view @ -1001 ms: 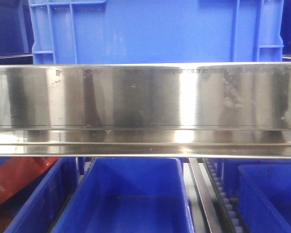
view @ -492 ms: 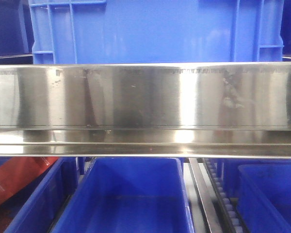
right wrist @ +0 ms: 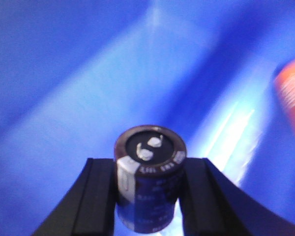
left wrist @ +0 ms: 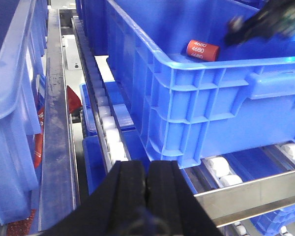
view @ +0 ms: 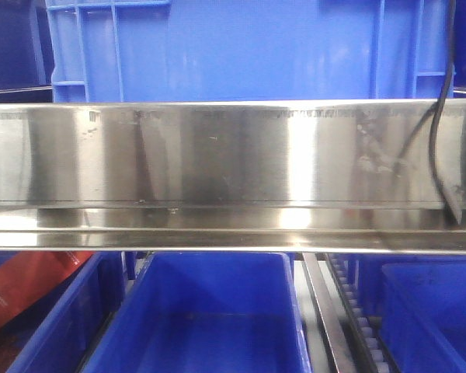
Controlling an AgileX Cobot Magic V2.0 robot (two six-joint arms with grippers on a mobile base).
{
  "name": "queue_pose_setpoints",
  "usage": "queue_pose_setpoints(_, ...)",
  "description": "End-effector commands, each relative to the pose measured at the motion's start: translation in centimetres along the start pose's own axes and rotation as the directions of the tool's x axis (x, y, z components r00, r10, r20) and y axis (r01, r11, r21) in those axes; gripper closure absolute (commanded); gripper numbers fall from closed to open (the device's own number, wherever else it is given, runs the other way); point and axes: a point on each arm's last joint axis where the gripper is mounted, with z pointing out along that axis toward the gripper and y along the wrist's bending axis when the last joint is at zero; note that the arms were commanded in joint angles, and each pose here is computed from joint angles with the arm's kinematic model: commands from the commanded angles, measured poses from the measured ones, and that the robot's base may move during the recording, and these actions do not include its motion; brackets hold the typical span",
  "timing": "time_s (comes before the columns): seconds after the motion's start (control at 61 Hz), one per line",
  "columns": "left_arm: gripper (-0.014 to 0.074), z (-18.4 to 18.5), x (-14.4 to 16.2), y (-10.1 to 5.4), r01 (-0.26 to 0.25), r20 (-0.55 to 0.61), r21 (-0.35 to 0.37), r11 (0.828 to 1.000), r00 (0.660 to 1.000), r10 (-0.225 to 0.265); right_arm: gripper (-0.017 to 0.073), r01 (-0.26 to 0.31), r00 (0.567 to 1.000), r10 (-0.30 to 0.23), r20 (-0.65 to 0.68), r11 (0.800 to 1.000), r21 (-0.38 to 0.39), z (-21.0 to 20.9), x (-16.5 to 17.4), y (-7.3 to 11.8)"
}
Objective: Place cylindrical capacitor in blue bin on shelf
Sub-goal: 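Lower right gripper into blue bin and release the capacitor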
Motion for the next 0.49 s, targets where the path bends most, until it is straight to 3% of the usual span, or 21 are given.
queue_pose_setpoints(0.0,0.0705,-0.1,-0.1,-0.1,0.017,0.020,0.018,1.000,1.000,-0.017,0.0606,-0.012,1.000,0.012,0.010,1.000,-0.002,0.5,-0.2,0.0)
queue_pose_setpoints(0.066,0.0705,-0.1,-0.1,-0.1,0.018,0.020,0.019,1.000,1.000,-0.018,0.0503,-0.035,0.999,0.035,0.006,0.999,-0.003,0.6,-0.1,0.0)
queue_pose_setpoints(0.164,0.0705,-0.1,-0.1,-0.1,0.018,0.020,0.019,1.000,1.000,-0.019,0.0235,-0.049,0.999,0.049,0.003,0.999,-0.003,0.6,-0.1,0.0)
queue_pose_setpoints(0.262,0.0705,-0.1,-0.1,-0.1,0.018,0.020,0.019,1.000,1.000,-0.019,0.0033,-0.050,0.999,0.050,-0.003,0.999,-0.004,0.5,-0.1,0.0)
queue_pose_setpoints(0.328,0.0705,-0.1,-0.1,-0.1,0.018,0.020,0.019,1.000,1.000,-0.019,-0.0017,-0.049,0.999,0.049,-0.002,0.999,-0.005,0.1,-0.1,0.1)
queue_pose_setpoints(0.476,0.0705,-0.1,-0.1,-0.1,0.018,0.020,0.019,1.000,1.000,-0.019,0.0025,-0.043,0.998,0.043,0.044,0.999,-0.005,-2.0,-0.7,0.4)
